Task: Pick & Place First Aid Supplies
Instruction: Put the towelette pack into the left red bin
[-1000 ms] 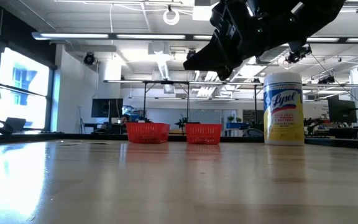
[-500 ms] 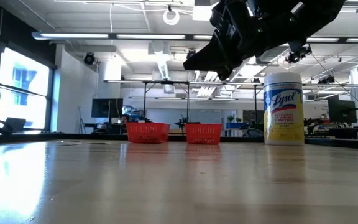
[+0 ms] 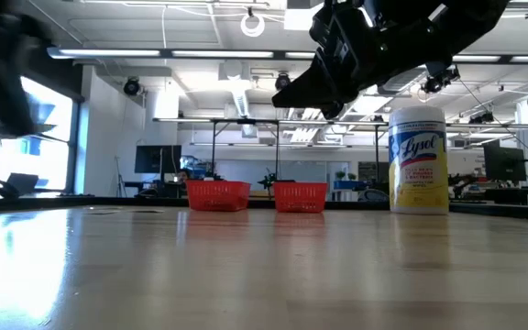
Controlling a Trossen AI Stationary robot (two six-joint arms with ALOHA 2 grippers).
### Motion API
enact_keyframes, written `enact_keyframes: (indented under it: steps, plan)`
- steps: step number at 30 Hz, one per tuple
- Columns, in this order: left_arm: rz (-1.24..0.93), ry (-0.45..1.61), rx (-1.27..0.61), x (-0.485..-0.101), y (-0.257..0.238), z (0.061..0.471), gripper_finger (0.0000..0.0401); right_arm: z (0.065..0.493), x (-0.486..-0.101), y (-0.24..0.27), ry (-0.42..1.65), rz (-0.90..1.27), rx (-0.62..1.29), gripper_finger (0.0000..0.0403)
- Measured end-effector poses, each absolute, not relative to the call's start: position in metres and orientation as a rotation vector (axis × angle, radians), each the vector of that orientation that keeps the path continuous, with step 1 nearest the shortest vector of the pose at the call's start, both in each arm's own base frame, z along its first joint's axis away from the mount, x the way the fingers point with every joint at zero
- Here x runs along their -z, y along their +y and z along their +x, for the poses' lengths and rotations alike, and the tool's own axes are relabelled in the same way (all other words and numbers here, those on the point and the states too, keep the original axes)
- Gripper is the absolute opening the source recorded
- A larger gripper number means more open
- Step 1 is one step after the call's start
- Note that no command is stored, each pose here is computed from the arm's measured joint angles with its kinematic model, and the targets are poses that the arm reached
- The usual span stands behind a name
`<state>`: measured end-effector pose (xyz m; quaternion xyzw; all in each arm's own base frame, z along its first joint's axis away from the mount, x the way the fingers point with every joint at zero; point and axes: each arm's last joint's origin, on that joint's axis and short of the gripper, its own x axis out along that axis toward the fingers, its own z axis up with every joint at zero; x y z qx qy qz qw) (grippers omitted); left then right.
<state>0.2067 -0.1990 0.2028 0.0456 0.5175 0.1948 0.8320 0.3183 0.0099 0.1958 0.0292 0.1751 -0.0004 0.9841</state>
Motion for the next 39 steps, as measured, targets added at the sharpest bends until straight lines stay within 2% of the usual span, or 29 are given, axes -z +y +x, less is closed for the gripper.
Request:
enact_keyframes:
  steps: [7, 12, 17, 22, 29, 39]
  plan:
    - [0.258, 1.100, -0.388, -0.229, -0.113, 0.264, 0.0000, 0.317, -0.194, 0.010, 0.376, 0.022, -0.004, 0.0002]
    - [0.309, 1.086, -0.279, -0.238, -0.038, 0.302, 0.0000, 0.315, -0.189, 0.010, 0.432, 0.005, -0.005, 0.0002]
    - [0.300, 1.043, -0.305, -0.250, 0.049, 0.314, 0.0000, 0.312, -0.183, 0.009, 0.500, -0.023, -0.004, 0.0003]
    - [0.219, 0.951, -0.357, -0.253, 0.120, 0.311, 0.0000, 0.311, -0.180, 0.007, 0.533, -0.047, 0.075, 0.0003]
    - [0.183, 0.938, -0.313, -0.220, 0.171, 0.318, 0.0000, 0.311, -0.180, 0.000, 0.534, -0.050, 0.114, 0.0002]
    - [0.176, 1.005, -0.316, -0.184, 0.210, 0.313, 0.0000, 0.309, -0.178, -0.010, 0.560, -0.036, 0.133, 0.0003]
